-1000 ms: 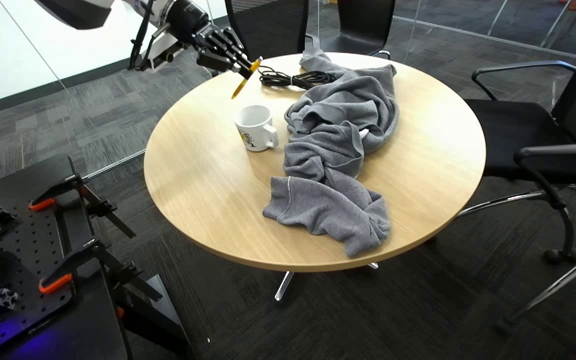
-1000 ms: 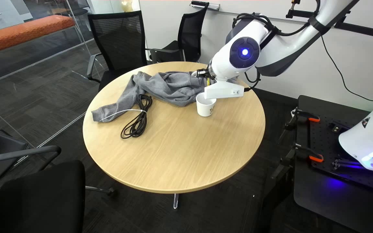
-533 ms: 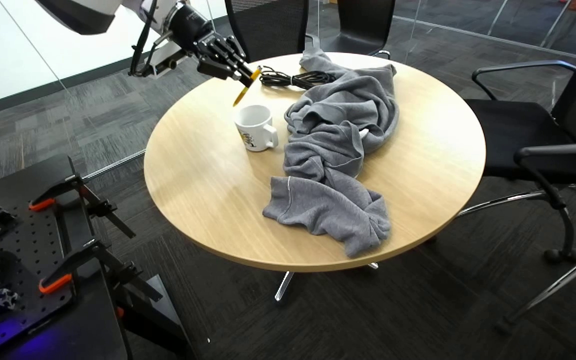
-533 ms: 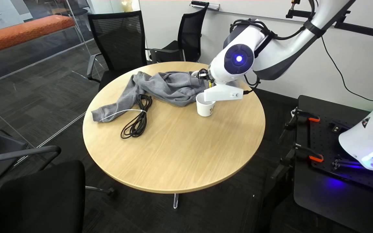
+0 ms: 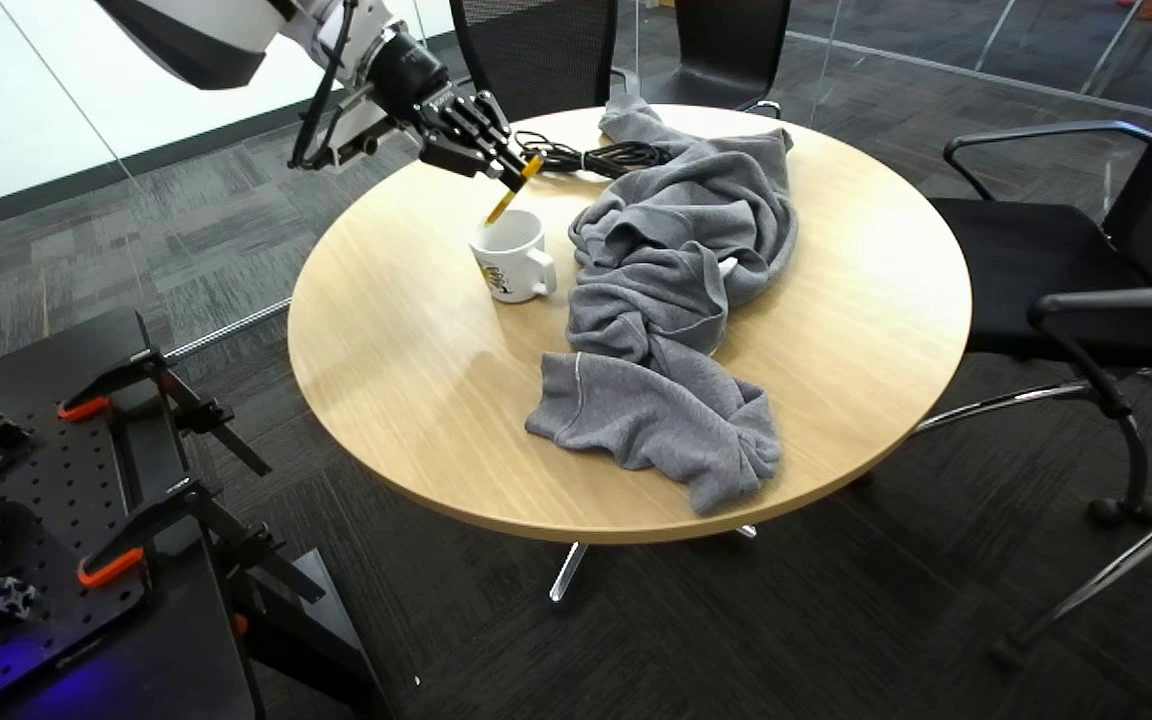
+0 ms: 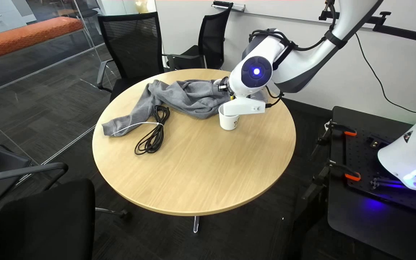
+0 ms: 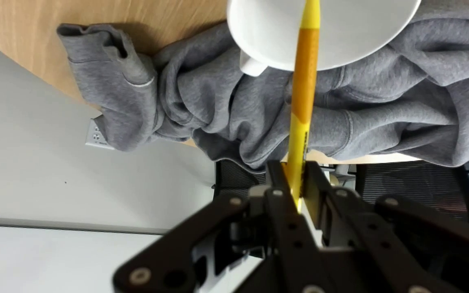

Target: Put the pen inside the white mug cup

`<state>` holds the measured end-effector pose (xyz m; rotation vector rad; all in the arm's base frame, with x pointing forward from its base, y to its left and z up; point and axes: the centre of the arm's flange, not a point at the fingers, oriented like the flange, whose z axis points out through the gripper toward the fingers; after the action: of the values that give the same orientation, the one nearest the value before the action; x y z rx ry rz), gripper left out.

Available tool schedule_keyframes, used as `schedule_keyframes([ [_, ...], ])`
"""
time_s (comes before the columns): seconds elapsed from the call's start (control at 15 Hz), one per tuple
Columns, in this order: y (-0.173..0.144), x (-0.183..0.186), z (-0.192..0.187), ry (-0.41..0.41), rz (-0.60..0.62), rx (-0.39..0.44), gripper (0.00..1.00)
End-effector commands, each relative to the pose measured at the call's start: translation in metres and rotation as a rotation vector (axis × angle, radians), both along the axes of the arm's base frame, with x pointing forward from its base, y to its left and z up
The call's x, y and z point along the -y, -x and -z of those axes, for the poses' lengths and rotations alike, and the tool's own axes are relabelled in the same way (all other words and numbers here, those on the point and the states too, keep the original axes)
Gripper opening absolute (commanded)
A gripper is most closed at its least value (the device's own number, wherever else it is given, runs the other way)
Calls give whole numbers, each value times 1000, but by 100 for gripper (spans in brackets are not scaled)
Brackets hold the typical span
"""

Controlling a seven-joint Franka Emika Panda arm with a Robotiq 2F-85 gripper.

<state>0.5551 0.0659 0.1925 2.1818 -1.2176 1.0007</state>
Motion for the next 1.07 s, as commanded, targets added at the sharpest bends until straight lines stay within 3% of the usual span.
schedule_keyframes([
  [0.0,-17,1,18,22,1,24,4],
  [0.2,-22,-1,29,31,-9,10,4],
  [0.27,-22,-2,31,34,-11,9,17],
  [0.33,-22,-4,32,31,-14,10,42],
  [0.47,-22,-5,30,27,-15,15,46],
  [0.93,-16,-3,-4,11,6,122,98],
  [1.0,-15,-3,-11,8,8,147,100],
])
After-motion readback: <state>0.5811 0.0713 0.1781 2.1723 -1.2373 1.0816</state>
